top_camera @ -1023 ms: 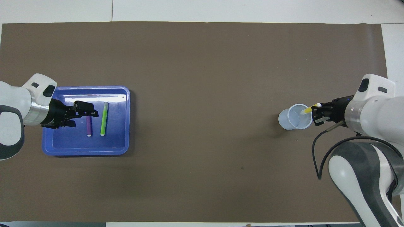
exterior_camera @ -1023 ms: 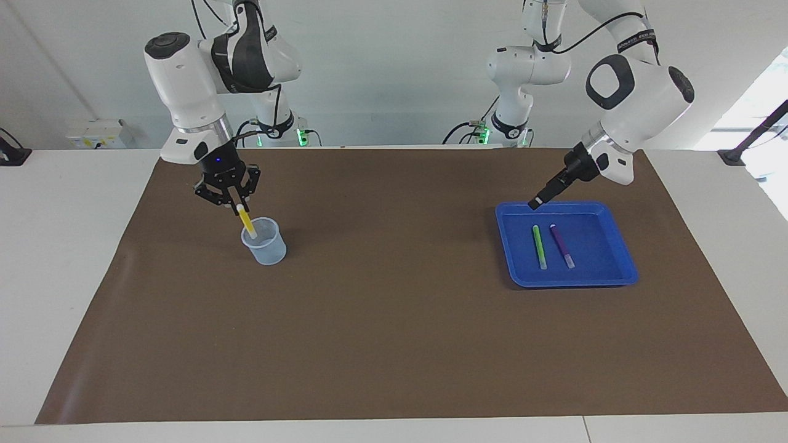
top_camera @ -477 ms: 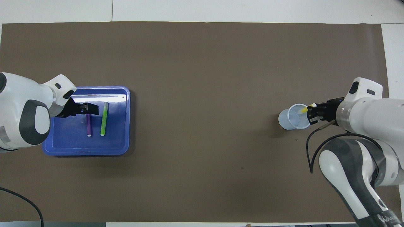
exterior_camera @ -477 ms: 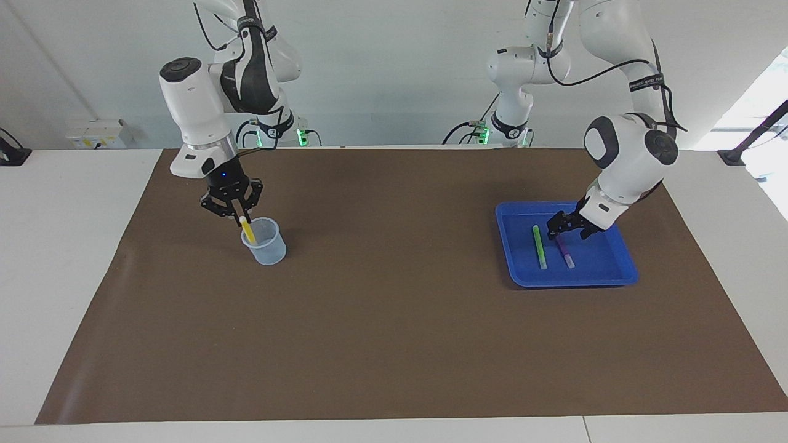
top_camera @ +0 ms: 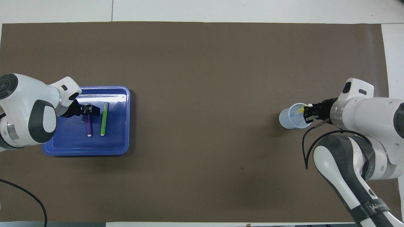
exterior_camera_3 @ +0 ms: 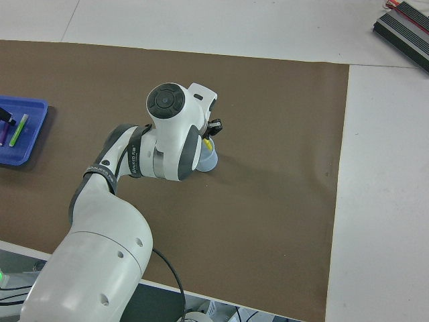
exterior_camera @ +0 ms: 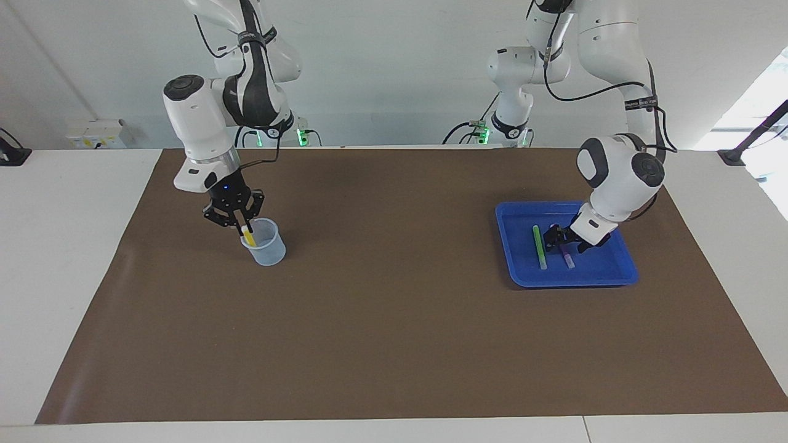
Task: Transfer and insert pens with both arms
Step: 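Drop the yellow pen in the cup while the left gripper reaches the tray, then lift the purple pen with the left gripper while the right gripper approaches, then pass the purple pen from the left gripper into the right gripper, then open the left gripper while the right gripper carries the purple pen away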
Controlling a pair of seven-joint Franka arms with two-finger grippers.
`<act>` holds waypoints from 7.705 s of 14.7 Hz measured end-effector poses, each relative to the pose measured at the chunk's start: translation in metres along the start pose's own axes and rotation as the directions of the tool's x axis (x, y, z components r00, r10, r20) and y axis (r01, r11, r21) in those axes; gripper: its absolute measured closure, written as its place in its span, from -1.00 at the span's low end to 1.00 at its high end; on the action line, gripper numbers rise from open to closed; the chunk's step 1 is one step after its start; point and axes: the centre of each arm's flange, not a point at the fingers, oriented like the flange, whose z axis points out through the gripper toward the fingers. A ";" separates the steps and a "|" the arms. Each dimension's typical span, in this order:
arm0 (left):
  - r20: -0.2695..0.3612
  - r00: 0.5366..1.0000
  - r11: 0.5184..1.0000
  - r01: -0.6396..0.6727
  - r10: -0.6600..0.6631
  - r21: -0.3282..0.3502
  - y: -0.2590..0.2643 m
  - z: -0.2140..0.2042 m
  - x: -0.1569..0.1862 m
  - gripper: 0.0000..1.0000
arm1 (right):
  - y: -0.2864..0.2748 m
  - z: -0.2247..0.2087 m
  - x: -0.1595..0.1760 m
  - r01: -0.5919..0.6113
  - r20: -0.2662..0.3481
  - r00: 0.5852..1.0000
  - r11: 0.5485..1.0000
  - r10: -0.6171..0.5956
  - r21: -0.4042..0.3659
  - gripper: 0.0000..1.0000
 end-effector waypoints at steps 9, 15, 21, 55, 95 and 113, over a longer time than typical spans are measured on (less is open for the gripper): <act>0.021 1.000 0.999 -0.022 0.021 0.028 -0.014 0.006 -0.006 -0.57 | 0.003 0.002 -0.002 -0.008 0.002 1.000 1.000 0.008 -0.001 -0.31; 0.023 0.999 0.999 -0.023 0.022 0.028 -0.014 0.007 -0.007 0.43 | 0.016 -0.004 -0.002 -0.036 -0.013 0.999 0.999 0.036 -0.010 -0.76; 0.023 0.999 0.999 -0.023 0.022 0.028 -0.014 0.007 -0.007 0.67 | 0.026 -0.043 0.024 -0.202 -0.003 0.979 0.979 0.202 0.003 -1.00; 0.605 0.373 0.332 0.925 -0.704 -0.184 0.166 -0.257 -0.021 0.67 | 0.004 -0.185 0.081 -0.393 0.203 0.898 0.919 0.391 -0.031 -1.00; 0.801 -0.193 -0.258 0.965 -0.567 0.050 0.270 -0.224 -0.089 0.67 | -0.272 -0.204 0.158 -0.501 0.136 0.843 0.667 0.521 0.551 -0.71; 0.785 -0.153 -0.238 0.971 -0.601 0.007 0.268 -0.223 -0.090 -0.98 | -0.253 -0.188 0.158 -0.448 0.024 0.878 0.805 0.477 0.389 0.65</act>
